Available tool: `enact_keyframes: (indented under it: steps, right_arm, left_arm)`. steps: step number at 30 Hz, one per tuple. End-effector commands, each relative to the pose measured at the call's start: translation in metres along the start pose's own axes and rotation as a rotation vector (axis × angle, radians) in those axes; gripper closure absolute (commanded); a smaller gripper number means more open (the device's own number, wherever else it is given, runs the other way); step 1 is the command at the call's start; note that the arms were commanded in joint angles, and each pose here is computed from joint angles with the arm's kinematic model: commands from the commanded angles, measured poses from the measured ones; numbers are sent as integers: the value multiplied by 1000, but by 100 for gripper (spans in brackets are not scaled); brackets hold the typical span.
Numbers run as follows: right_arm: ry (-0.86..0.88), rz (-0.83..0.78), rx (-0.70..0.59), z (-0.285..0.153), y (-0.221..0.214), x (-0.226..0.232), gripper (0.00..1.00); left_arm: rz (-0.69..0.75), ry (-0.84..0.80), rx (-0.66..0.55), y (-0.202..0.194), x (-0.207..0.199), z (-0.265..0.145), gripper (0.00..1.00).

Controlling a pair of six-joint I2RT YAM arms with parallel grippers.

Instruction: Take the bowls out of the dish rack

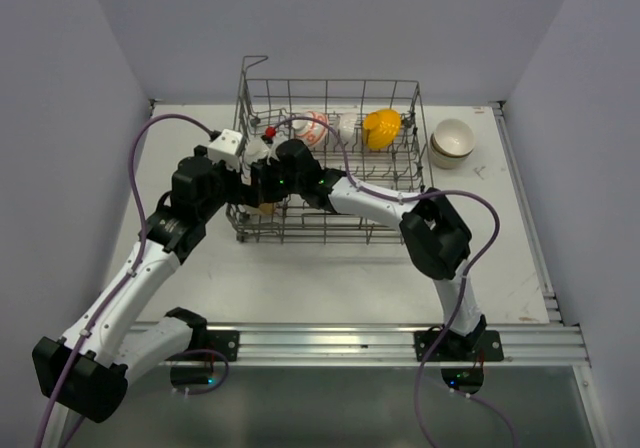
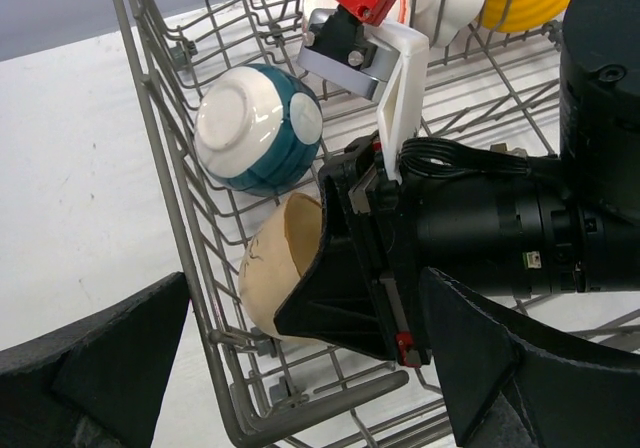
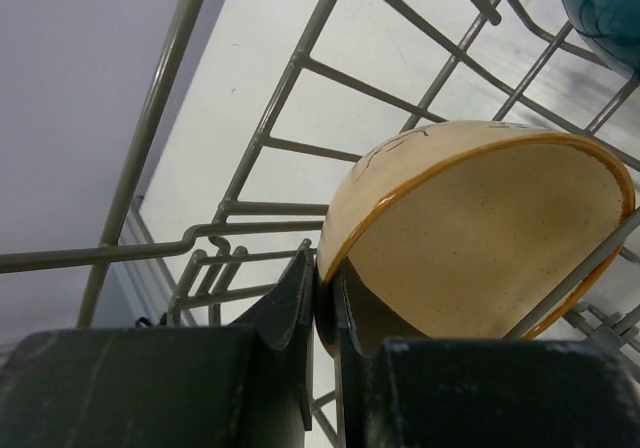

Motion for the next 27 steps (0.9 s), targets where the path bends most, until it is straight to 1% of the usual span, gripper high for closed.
enact_keyframes:
  steps: [1,3,9,16,18,23,27]
  right_arm:
    - [126,86,-189,-41,68,17,100]
    - [178,131,-202,-39,68,20,100]
    - [210,163,-226,-41,73,21,100]
    - [294,227,-306,-64,101,20,100]
    - [315,228,-329,-70,110,24,100]
    - [353,233,-338,-74,118,31,100]
    - [344,231,-371,-80,126,29,100]
  left_arm:
    - [-5,11,-63,16,1,-4,0]
    - [-5,21,-62,15,2,-3,0]
    - [-5,40,-60,14,5,-3,0]
    - [-13,65,-63,14,8,-4,0]
    - [-14,72,-64,14,9,-4,0]
    - [-17,82,-61,13,11,-3,0]
    - [-17,79,-59,12,11,-2,0]
Point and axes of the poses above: each gripper's point midway between its finger pads, its own z axis out along the fingers, its own x axis along the line the jaws close on, y = z × x, the point moved 3 cm from there along -z, back along the fingers, and after that the axes turned 10 degrees about -z, right-handed, at the moved point
